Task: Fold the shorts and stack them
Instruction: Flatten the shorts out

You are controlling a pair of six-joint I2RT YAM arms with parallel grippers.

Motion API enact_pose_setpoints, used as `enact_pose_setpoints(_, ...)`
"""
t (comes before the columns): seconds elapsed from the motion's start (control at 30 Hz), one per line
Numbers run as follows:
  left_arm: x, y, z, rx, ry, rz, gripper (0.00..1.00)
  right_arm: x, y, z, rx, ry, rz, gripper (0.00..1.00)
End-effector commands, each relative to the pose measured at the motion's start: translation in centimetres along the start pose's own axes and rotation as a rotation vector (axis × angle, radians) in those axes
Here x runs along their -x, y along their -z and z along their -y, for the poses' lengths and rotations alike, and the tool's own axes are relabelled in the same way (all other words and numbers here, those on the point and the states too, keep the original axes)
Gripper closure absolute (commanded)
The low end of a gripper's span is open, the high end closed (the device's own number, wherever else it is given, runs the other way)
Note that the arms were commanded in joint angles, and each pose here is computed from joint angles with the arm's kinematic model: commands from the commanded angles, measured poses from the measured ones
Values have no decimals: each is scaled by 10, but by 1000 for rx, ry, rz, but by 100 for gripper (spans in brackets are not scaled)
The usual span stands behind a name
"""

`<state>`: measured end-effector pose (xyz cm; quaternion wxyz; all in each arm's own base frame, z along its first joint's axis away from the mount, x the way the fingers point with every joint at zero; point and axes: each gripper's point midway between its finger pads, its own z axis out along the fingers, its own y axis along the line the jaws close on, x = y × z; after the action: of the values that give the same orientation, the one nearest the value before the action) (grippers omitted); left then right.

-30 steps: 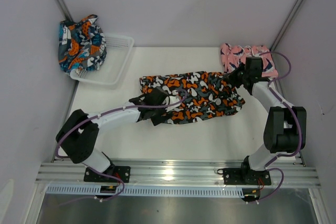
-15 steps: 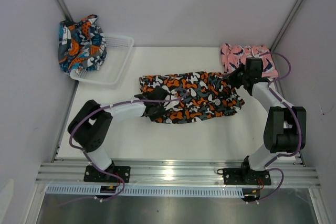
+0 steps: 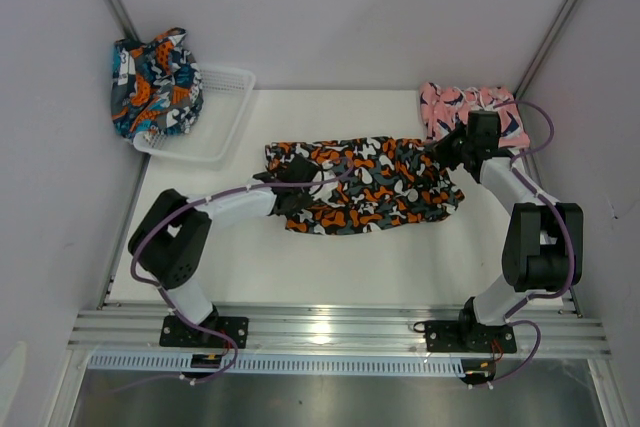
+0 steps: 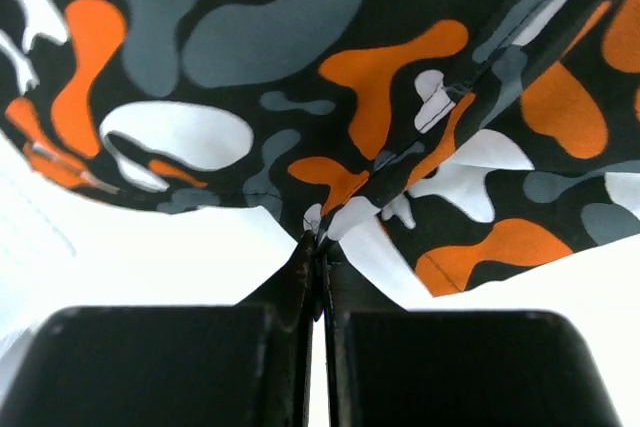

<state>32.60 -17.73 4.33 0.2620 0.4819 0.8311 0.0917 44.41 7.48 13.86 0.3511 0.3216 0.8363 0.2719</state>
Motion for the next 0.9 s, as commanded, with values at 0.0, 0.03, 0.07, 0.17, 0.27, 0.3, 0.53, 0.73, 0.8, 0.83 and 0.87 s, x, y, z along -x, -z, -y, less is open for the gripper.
enact_pose_setpoints(0.0, 22, 30, -33, 105, 96, 47, 100, 7, 10, -14, 44, 28, 11, 100)
enact_pose_setpoints(0.03, 25, 38, -39, 132, 124, 56, 100, 3, 12, -11, 23, 22, -14, 100)
enact_pose_setpoints(0.07, 26, 45, -46, 162, 141, 60, 100, 10, 19, -23, 37, 29, -6, 100)
enact_pose_setpoints(0.17, 31, 90, -79, 292, 200, 102, 100, 13, 42, -32, -3, 42, -38, 100)
enact_pose_setpoints(0.27, 30, 153, -118, 469, 337, 181, 100, 33, 82, -50, -71, 68, -15, 100)
enact_pose_setpoints(0.3, 28, 168, -120, 475, 347, 198, 100, 49, 106, -73, -44, 83, 34, 100)
enact_pose_setpoints(0.53, 44, 326, -118, 329, 440, 656, 100, 27, 233, -100, -20, 98, 7, 100)
enact_pose_setpoints(0.73, 28, 440, -95, 202, 443, 1048, 100, -3, 367, -148, 312, 126, 135, 100)
enact_pose_setpoints(0.8, 18, 479, -85, 168, 406, 1177, 100, -11, 405, -162, 412, 137, 171, 100)
enact_pose_setpoints(0.83, 15, 491, -81, 156, 389, 1216, 100, -18, 418, -166, 454, 118, 161, 100)
enact_pose_setpoints(0.87, 12, 500, -77, 143, 369, 1247, 100, -24, 438, -170, 502, 125, 179, 100)
